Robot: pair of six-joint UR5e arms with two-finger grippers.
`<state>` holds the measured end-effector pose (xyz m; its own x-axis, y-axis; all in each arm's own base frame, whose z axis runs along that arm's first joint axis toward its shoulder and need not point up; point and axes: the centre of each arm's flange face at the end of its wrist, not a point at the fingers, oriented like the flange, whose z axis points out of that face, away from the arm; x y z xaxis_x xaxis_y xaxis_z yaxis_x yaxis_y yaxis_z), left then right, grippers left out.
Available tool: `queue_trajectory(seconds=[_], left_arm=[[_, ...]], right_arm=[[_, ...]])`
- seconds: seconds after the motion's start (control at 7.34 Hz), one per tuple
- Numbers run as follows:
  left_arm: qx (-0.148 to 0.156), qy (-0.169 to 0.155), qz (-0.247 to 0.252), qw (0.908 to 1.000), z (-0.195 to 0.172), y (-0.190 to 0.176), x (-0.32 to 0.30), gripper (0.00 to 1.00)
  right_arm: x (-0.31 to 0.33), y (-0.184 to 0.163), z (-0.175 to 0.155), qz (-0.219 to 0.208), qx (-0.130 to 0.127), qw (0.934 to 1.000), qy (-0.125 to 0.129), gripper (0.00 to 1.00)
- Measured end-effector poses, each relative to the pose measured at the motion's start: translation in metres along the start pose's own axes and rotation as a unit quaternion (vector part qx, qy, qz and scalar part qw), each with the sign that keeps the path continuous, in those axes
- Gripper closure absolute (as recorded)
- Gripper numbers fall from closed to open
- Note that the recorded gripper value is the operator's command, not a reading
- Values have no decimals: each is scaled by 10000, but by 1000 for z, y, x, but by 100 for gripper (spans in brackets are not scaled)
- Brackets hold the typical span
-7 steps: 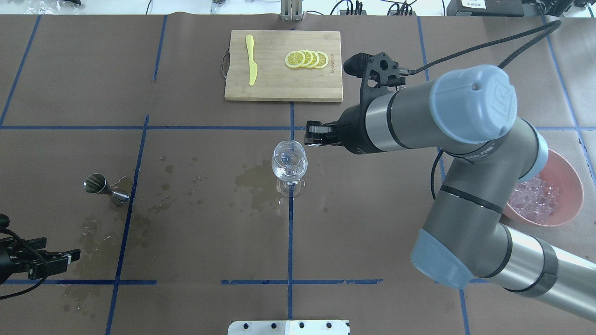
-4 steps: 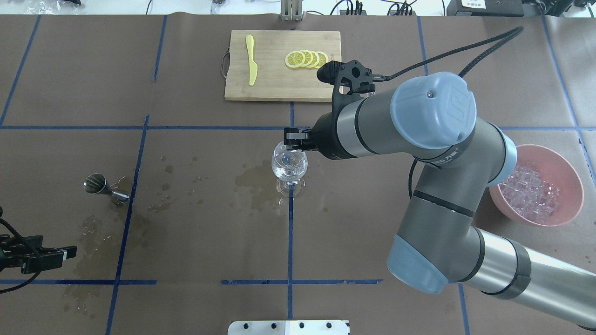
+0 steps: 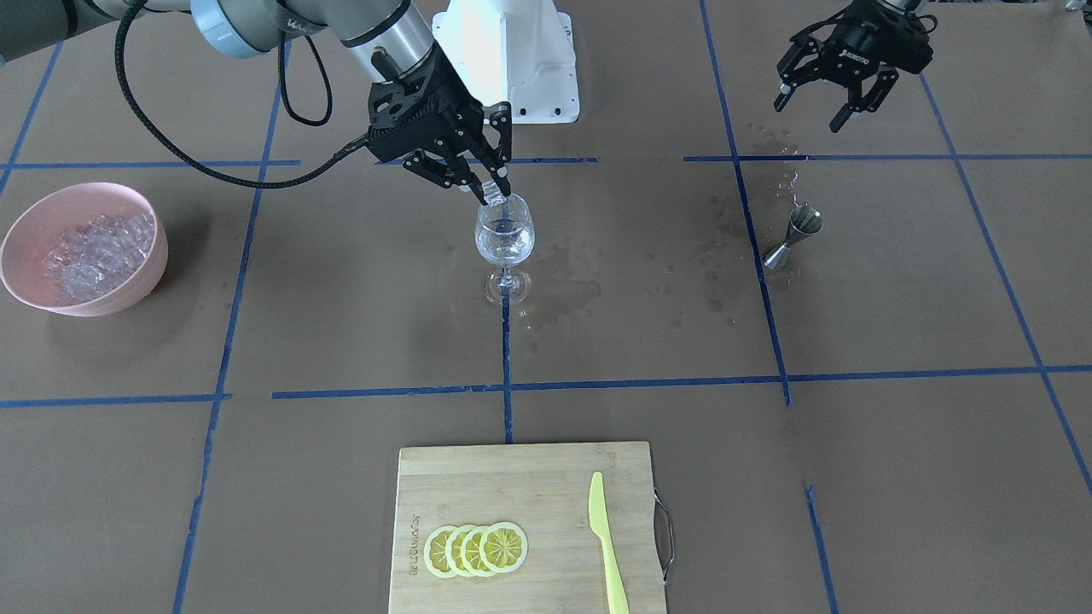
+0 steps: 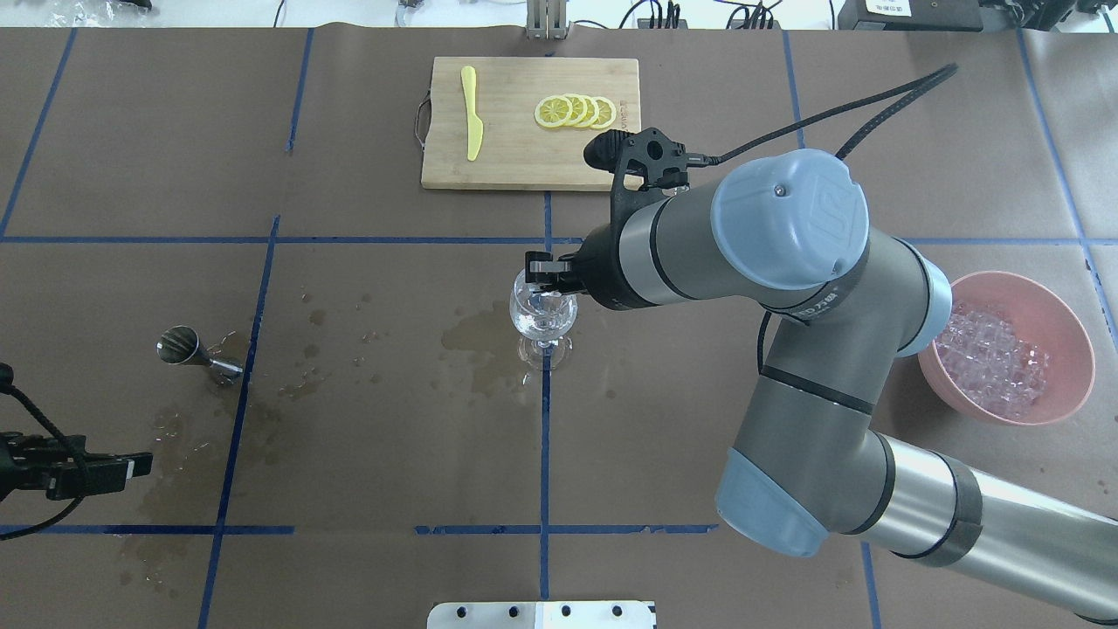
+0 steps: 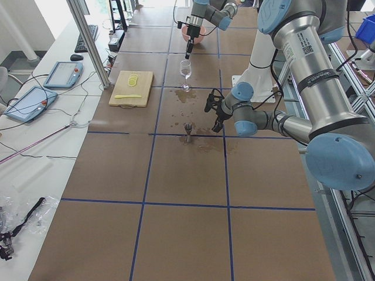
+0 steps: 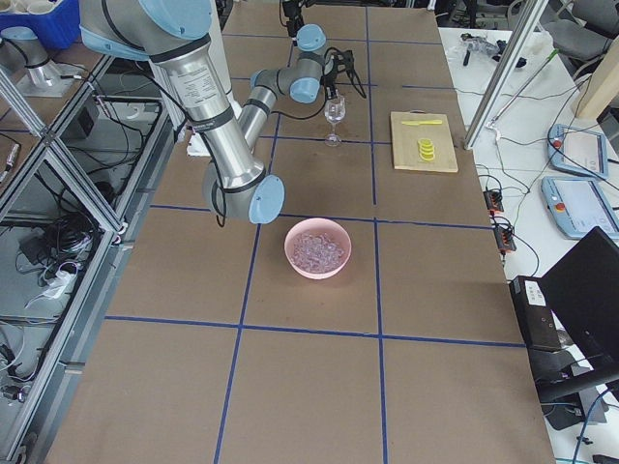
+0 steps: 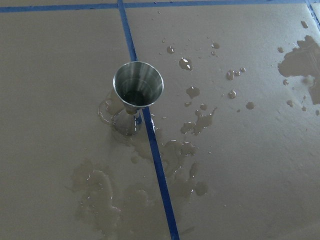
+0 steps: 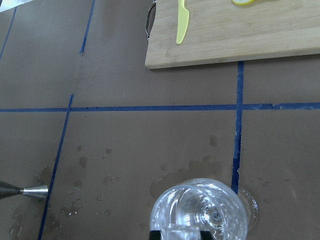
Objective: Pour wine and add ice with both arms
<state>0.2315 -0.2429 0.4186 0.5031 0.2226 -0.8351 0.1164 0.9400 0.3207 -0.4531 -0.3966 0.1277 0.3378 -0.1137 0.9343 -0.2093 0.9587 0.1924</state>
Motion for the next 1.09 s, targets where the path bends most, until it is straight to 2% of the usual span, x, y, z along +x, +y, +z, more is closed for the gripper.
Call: queue_trajectory(seconds=[0.41,0.68,0.95,1.09], left_arm=[[-118,48,-123,9998,-9,-20,20,0],[-340,74,-218,9992,-12,-34,31,0],[-417,34,18,9991,-16,-54,28,0],[-320,-74,174,9993,-23,-78,25,0]], right_arm=[[-5,-1,0,142,-4,9999,3,0],[-4,-2,-1,177,-20,9998,97,0],[11,-17,-10,256,8,9990,378,0],[23,-30,-18,302,17,9980,563,0]])
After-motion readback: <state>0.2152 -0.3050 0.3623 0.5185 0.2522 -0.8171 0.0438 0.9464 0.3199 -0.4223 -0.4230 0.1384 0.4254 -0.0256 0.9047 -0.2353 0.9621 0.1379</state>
